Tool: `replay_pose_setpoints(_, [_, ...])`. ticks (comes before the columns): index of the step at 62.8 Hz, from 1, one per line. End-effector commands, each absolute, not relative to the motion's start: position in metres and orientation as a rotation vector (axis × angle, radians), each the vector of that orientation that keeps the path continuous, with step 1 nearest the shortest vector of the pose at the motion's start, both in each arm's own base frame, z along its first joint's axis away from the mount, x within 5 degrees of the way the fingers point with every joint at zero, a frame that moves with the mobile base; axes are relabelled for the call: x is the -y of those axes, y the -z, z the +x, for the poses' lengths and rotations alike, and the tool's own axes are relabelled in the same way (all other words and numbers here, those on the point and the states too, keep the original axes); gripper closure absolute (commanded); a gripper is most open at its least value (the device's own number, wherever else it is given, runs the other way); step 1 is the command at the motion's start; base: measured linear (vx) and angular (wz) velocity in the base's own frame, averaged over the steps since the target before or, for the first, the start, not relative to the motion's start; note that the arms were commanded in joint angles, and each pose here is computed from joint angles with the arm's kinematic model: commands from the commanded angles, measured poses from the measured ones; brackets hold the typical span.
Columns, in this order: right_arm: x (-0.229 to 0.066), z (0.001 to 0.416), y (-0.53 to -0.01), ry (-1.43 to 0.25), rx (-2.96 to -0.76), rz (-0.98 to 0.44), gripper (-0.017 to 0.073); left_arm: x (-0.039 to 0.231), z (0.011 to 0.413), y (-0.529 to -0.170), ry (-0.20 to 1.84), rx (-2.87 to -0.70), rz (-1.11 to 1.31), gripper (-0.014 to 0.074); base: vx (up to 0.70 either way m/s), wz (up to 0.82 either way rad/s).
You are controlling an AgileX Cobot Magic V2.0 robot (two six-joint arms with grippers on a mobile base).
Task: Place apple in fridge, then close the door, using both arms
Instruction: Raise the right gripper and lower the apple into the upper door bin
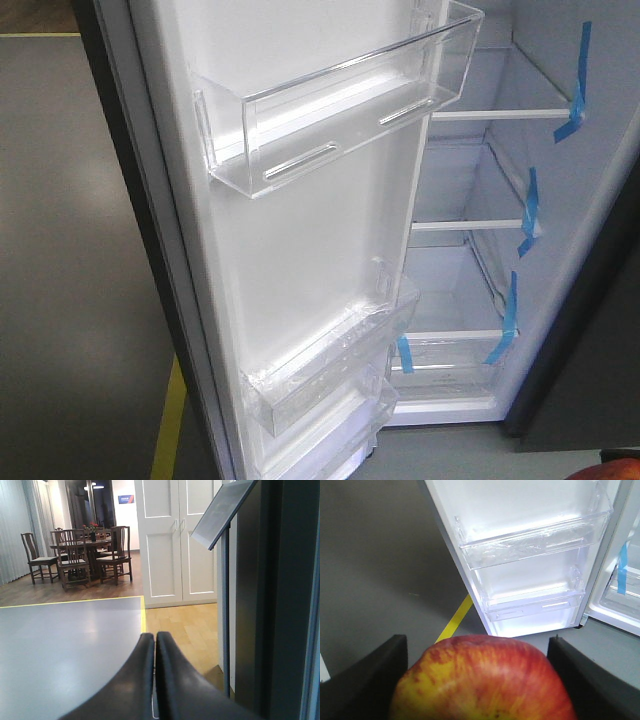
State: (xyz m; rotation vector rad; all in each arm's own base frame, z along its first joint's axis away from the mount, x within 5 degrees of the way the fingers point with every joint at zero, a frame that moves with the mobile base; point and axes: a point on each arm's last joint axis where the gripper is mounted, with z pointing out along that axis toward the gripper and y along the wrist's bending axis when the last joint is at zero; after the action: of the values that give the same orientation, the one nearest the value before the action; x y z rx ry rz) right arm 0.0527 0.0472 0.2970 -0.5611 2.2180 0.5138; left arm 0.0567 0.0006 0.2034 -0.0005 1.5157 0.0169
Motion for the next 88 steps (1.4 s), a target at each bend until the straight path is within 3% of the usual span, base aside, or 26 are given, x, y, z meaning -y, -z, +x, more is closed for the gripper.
replay_pose_setpoints(1, [-0.049,0.056,-0.31,-0.539,-2.136,-0.532,0.0211,-0.001,0.059,-0.201,-0.007,-1.489,-0.009,0.06,0.0,0.0])
replay_pose_setpoints(30, [-0.05,0.059,-0.314,-0.528,-2.08,-0.534,0.0211,-0.001,0.059,-0.201,-0.007,-1.489,-0.009,0.06,0.0,0.0])
replay_pose_setpoints(43, [-0.055,0.077,-0.345,-0.507,-1.966,-0.497,0.0211,-0.001,0.059,-0.201,-0.007,-1.489,-0.009,0.06,0.0,0.0])
replay_pose_setpoints(59, [-0.079,0.124,-0.413,-0.436,-1.886,-0.585,0.0211,-0.001,0.059,-0.201,-0.007,-1.489,-0.009,0.06,0.0,0.0])
replay_pose_setpoints(88, [-0.126,0.228,-0.513,-0.299,-1.745,-0.584,0.0211,-0.001,0.059,-0.201,-0.007,-1.489,-0.009,0.06,0.0,0.0])
